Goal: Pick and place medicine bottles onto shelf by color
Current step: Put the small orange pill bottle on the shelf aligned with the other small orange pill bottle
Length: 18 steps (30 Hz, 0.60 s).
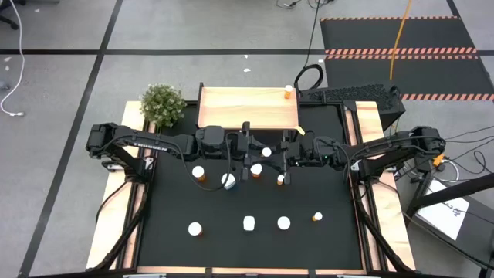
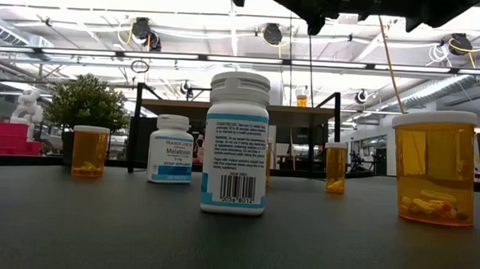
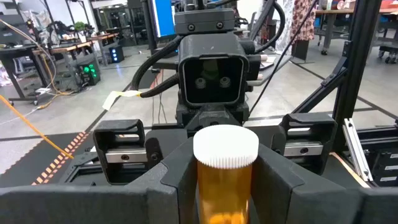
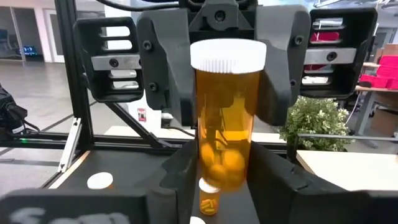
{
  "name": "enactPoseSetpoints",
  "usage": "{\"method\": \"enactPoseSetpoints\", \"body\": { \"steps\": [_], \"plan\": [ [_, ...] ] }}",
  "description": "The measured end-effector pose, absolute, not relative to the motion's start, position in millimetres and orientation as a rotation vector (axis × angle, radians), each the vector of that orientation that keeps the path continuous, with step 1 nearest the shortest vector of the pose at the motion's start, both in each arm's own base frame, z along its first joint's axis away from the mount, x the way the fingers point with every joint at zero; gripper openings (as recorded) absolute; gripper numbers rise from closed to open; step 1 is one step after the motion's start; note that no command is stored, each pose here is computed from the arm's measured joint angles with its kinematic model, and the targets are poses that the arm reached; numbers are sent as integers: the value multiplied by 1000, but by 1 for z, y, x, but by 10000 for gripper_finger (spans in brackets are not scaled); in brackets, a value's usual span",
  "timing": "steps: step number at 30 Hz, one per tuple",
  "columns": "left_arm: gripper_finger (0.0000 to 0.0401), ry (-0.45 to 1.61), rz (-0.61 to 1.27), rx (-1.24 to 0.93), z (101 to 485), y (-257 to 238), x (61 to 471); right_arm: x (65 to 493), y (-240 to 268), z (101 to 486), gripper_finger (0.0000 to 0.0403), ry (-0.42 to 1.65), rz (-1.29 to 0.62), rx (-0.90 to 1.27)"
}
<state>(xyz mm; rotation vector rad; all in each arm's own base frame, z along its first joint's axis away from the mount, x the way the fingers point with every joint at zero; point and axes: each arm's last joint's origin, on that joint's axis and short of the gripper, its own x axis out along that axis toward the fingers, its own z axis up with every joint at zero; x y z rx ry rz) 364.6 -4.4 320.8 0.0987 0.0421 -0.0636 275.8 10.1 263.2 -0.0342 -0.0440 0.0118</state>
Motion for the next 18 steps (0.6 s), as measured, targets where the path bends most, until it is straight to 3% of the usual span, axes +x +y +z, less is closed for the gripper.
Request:
{"method": "enactPoseSetpoints", "body": {
  "steps": [6,18],
  "plan": [
    [127,77,-66,96,317,-5,364,276,10,263,94,-46,11,-37],
    [145,130,-70,120,312,-4,364,274,10,264,101,-42,10,-37]
  ]
}}
